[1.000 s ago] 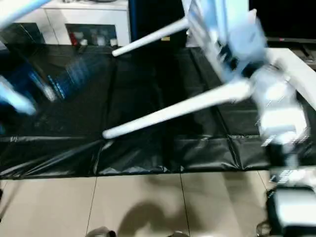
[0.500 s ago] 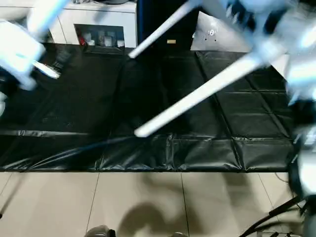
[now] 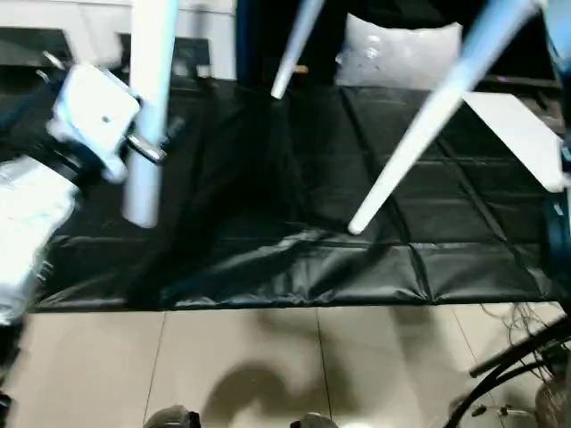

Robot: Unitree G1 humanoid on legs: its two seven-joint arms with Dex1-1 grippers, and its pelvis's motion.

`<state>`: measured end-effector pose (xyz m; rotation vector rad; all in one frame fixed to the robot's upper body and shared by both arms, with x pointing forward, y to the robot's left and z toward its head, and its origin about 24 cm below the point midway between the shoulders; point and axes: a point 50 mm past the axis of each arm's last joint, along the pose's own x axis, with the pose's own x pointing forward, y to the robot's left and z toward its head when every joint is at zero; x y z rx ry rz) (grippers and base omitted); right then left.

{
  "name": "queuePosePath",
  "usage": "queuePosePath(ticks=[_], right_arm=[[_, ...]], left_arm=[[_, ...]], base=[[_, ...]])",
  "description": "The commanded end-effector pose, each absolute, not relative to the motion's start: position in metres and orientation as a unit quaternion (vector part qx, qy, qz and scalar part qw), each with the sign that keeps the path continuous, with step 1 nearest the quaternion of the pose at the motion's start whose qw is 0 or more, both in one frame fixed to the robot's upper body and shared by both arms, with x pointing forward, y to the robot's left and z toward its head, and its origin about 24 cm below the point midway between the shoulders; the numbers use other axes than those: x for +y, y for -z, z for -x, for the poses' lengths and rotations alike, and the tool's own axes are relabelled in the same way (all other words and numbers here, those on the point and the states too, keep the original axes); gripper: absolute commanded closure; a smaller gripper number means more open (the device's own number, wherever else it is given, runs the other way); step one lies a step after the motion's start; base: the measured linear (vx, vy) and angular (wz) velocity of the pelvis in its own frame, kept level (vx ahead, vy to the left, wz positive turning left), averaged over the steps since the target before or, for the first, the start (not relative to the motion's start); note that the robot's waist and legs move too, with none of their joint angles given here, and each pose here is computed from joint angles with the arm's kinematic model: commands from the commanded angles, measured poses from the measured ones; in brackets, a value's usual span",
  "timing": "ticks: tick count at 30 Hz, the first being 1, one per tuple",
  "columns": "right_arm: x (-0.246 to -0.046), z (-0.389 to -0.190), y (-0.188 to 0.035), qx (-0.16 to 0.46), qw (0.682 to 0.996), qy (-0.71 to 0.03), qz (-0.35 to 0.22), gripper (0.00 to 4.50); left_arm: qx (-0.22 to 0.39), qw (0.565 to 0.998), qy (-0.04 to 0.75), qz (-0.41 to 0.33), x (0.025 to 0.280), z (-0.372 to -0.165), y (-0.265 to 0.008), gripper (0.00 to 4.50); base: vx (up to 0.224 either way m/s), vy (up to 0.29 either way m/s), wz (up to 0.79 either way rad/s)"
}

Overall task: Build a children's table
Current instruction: Flip table

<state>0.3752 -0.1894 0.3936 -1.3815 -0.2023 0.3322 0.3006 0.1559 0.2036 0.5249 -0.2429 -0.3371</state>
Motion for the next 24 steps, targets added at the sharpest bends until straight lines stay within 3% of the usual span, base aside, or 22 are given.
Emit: queuePosePath(ticks=[1,4,8,9,19,24], right_arm=[[-0.186,-0.382,-0.376,-0.021,0.734,-0.201,0.649,2.55],[-0.171,-0.384,-0.371,-0.014,0.727,-0.249,0.64,2.55],[-0.165,-0.384,-0.364,-0.008,0.726,-0.283,0.627,2.55],[-0.165,-0.384,-0.362,-0.005,0.727,-0.293,0.621,1.99],[-0.168,-0.371,-0.346,0.027,0.724,-0.367,0.583,1.04],[-0.177,-0.346,-0.35,0.037,0.73,-0.429,0.531,0.56]], left_arm=[[-0.122,0.952,0.142,-0.243,0.162,-0.302,-0.204,0.0],[-0.116,0.958,0.132,-0.226,0.164,-0.304,-0.199,0.0],[-0.106,0.964,0.124,-0.212,0.168,-0.307,-0.19,0.0],[-0.102,0.964,0.123,-0.211,0.169,-0.308,-0.187,0.0],[-0.09,0.966,0.1,-0.219,0.188,-0.315,-0.177,0.0],[-0.083,0.964,0.083,-0.237,0.204,-0.322,-0.175,0.0]], base=[[0.0,0.0,0.0],[0.0,0.0,0.0],[0.0,0.0,0.0],[0.0,0.0,0.0],[0.0,0.0,0.0],[0.0,0.0,0.0]])
